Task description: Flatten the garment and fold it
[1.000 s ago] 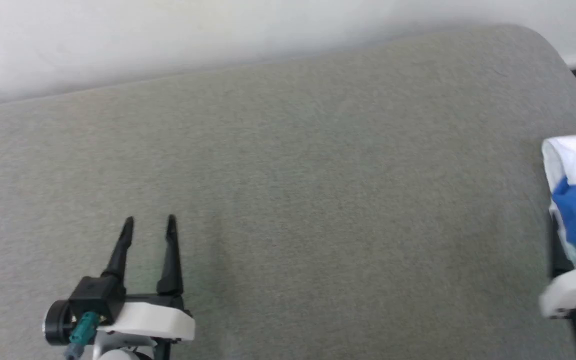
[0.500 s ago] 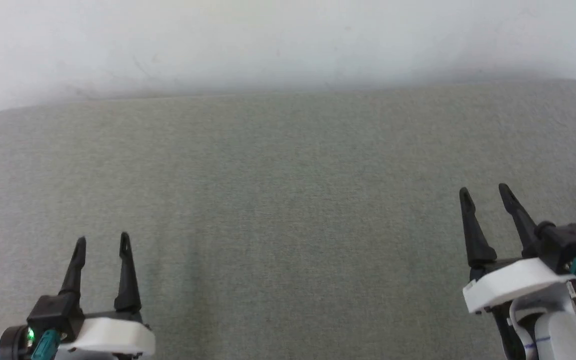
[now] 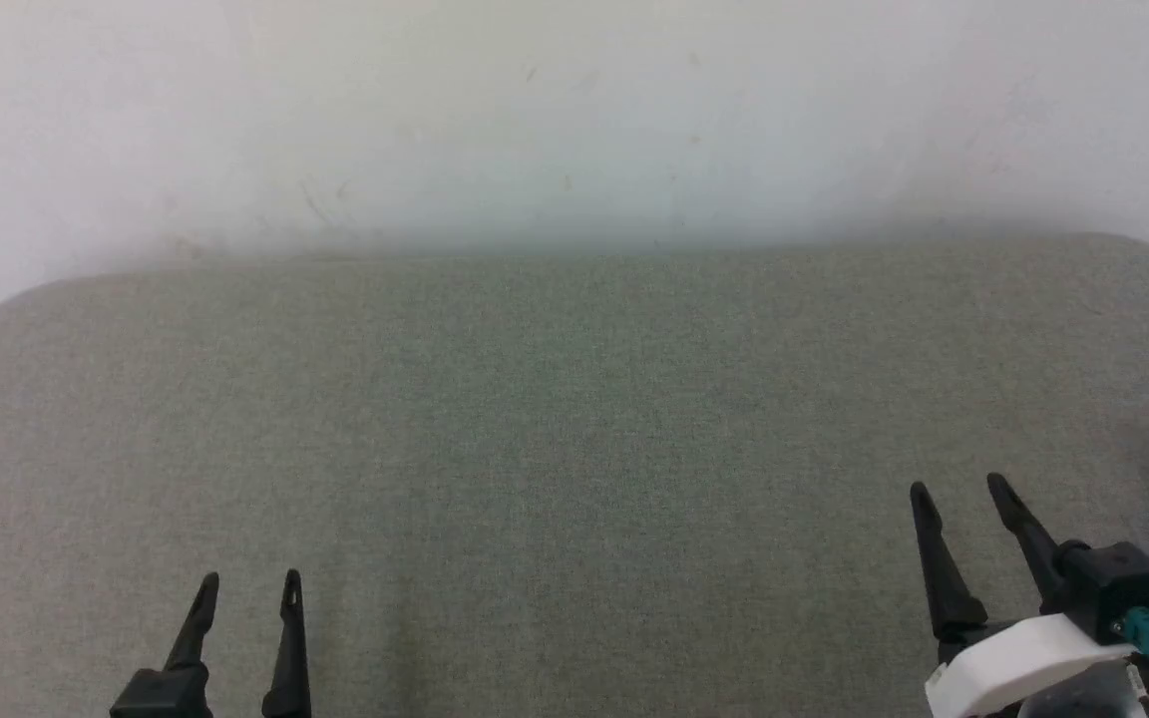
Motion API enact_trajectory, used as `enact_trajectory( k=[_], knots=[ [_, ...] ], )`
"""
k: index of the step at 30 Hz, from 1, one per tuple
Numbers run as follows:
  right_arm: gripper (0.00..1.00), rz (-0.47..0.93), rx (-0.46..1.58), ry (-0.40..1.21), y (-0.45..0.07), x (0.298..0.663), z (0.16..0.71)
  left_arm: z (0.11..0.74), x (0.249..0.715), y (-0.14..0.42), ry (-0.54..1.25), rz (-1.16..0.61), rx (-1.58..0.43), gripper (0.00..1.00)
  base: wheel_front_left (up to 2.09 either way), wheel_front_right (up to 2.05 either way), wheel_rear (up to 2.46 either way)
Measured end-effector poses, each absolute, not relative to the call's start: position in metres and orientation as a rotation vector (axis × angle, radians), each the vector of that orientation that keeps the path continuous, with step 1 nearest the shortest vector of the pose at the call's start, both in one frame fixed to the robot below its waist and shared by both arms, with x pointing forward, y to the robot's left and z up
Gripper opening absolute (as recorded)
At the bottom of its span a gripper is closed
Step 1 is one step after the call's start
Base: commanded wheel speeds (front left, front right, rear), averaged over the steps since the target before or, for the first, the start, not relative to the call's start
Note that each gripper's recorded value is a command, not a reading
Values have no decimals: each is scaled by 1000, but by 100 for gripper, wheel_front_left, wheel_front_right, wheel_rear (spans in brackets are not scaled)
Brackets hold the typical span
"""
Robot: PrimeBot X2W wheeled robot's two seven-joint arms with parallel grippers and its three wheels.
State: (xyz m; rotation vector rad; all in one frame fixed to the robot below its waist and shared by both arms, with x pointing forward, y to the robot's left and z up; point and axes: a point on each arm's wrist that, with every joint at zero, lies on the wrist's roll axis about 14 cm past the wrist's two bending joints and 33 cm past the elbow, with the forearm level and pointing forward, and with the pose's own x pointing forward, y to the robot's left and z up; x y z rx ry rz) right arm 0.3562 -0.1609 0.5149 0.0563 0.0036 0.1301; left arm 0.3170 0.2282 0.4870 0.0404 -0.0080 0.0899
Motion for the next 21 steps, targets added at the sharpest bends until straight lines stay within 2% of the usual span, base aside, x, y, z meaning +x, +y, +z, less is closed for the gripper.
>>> enact_trajectory(
  k=[9,10,21],
  knots=[
    [100,140,58,5,-157,346,515,488,316,218,-15,48,48,100,0,0,0],
    [0,142,58,8,-157,345,514,488,316,218,-14,47,50,0,0,0,0],
    [0,141,57,12,-157,345,513,486,317,217,0,47,46,0,0,0,0]
  ],
)
